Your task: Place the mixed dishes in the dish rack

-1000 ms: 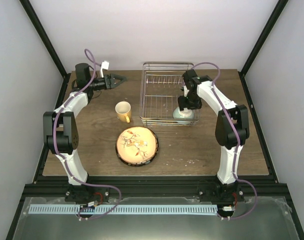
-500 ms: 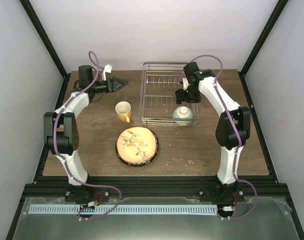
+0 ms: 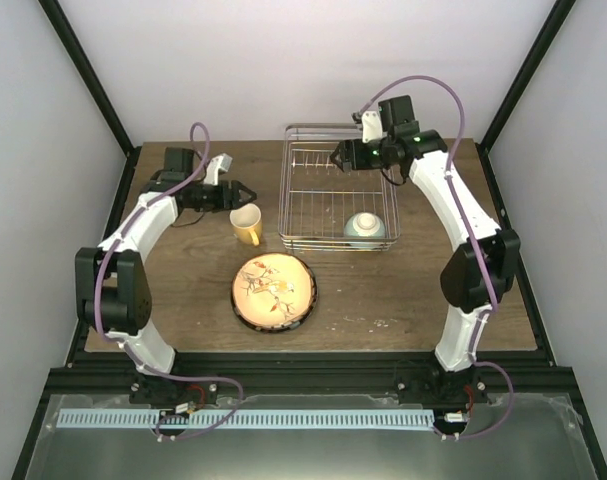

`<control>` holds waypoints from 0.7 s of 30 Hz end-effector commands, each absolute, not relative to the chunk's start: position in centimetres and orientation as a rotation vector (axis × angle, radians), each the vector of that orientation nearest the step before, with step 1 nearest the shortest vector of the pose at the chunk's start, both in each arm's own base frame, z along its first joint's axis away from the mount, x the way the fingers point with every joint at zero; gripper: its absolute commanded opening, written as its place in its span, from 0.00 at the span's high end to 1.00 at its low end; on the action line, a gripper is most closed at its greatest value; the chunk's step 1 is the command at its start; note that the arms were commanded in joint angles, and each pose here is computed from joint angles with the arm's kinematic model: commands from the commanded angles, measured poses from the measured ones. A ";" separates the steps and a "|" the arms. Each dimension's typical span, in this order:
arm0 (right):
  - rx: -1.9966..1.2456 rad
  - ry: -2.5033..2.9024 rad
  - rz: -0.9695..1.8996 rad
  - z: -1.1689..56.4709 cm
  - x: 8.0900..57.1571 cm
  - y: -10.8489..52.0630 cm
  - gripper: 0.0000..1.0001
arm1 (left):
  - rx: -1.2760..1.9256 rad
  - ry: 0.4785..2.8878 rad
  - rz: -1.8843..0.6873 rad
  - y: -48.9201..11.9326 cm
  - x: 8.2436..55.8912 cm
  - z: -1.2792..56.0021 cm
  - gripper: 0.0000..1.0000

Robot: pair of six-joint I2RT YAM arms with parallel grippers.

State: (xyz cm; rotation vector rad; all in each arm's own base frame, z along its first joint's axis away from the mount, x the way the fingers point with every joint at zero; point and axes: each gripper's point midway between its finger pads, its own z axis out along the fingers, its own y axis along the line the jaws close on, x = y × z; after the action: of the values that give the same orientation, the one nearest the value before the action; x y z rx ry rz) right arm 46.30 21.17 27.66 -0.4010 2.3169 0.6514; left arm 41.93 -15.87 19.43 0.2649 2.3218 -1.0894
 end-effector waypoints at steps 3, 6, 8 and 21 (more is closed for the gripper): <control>-0.427 2.310 0.710 27.3 47.1 22.5 0.25 | 0.147 2.494 -0.784 -12.7 39.9 17.1 0.30; -0.423 2.314 0.708 27.2 47.0 22.4 0.25 | 0.102 2.525 -0.690 -11.5 40.5 16.5 0.30; -0.420 2.313 0.706 27.3 46.8 22.3 0.25 | 0.070 2.537 -0.628 -10.8 41.1 16.3 0.30; -0.392 2.326 0.674 27.1 46.0 21.5 0.24 | 0.051 2.623 -0.629 -11.3 43.1 12.1 0.31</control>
State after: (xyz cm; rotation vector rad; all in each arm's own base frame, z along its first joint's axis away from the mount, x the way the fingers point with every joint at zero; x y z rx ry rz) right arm 46.71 21.56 24.82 -0.3951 2.3727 0.6724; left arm 42.38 -10.90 12.85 0.0544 2.6059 -0.6281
